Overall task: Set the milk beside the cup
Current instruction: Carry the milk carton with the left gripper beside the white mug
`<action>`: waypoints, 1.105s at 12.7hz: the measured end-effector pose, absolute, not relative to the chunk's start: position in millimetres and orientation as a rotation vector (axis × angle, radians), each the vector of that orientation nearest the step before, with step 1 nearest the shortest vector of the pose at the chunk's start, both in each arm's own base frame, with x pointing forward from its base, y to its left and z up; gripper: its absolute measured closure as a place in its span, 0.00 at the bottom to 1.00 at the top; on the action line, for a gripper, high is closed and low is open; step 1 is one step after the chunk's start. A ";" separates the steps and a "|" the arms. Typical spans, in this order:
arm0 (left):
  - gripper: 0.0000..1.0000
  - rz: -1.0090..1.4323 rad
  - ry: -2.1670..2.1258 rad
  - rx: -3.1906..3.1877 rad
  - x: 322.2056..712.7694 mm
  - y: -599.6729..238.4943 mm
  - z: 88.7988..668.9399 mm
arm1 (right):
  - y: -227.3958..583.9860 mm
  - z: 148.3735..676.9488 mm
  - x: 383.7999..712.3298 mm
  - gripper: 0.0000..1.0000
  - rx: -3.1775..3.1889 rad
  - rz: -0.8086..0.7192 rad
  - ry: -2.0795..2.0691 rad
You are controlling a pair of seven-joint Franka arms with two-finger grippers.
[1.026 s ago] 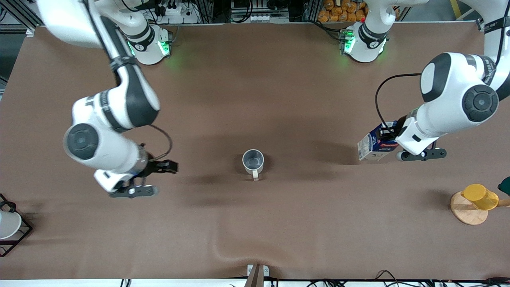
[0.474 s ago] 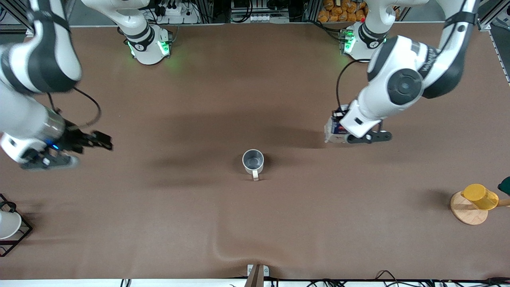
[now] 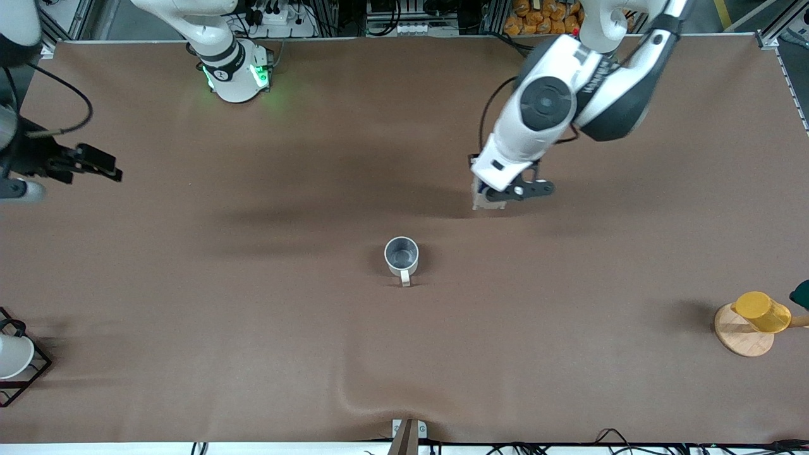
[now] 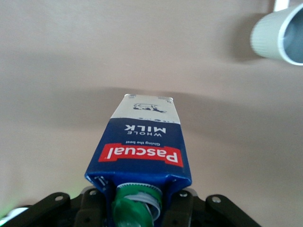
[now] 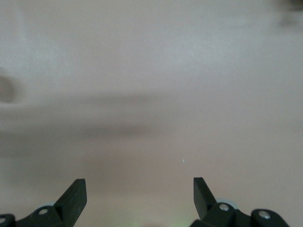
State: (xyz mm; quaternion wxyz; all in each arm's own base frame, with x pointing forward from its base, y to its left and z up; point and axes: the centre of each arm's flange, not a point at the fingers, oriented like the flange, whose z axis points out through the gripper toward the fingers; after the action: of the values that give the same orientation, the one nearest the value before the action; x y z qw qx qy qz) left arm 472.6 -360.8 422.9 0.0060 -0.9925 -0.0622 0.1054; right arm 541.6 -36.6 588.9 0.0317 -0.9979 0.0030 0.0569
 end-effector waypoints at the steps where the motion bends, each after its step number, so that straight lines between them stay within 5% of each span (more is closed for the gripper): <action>1: 0.56 0.301 -0.227 -3.121 464.8 -379.8 422.2 | -40.1 602.2 537.8 0.00 -3.072 0.188 0.015; 6: 0.56 0.318 -0.300 -3.171 459.7 -479.4 405.8 | -26.9 622.0 535.5 0.00 -3.113 0.184 -0.029; 14: 0.56 0.200 -0.188 -3.167 477.2 -510.2 347.9 | -25.5 627.1 538.2 0.00 -3.117 0.139 -0.033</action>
State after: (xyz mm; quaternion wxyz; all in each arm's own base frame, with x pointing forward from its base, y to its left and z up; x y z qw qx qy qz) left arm 477.2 -510.2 347.9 -0.0188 -0.9961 -0.0591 0.0628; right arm 538.2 -25.5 627.1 0.0108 -0.9989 -0.0106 0.0446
